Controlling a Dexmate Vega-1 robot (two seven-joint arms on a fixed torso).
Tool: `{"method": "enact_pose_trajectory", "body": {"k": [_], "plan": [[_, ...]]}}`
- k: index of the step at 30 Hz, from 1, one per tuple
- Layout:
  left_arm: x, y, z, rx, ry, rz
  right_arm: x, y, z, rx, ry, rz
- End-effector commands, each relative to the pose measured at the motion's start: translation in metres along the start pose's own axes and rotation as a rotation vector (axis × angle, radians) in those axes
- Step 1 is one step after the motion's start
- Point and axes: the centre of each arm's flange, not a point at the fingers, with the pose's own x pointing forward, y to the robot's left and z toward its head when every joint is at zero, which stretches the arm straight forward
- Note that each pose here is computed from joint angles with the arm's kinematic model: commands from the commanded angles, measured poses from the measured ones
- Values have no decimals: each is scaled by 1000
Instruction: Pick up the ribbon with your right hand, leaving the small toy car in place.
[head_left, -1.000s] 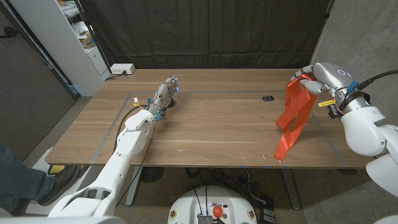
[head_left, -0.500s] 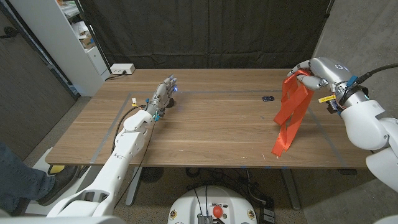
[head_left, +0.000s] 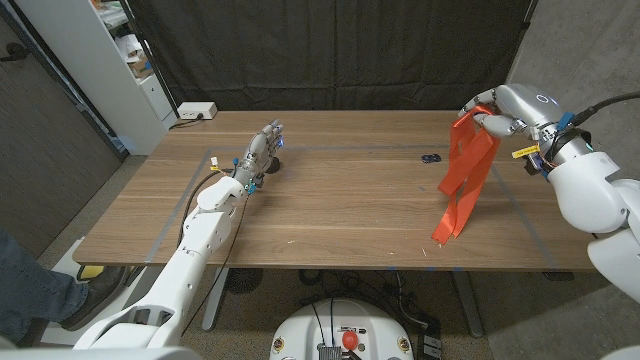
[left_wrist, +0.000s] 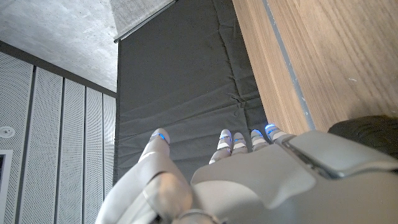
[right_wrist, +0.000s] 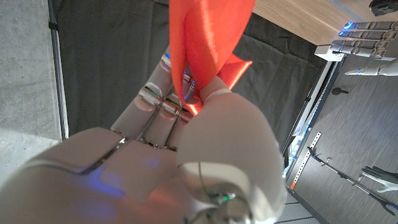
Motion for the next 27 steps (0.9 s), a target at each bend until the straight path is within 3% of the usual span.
{"method": "enact_pose_trajectory", "body": {"k": [1,27], "plan": [[4,-3,2,1,-6,-9,9,-13,7,2,-32,-19],[5,2,6,3,-12,-1,15,-4,5,18,-27,-25]]}}
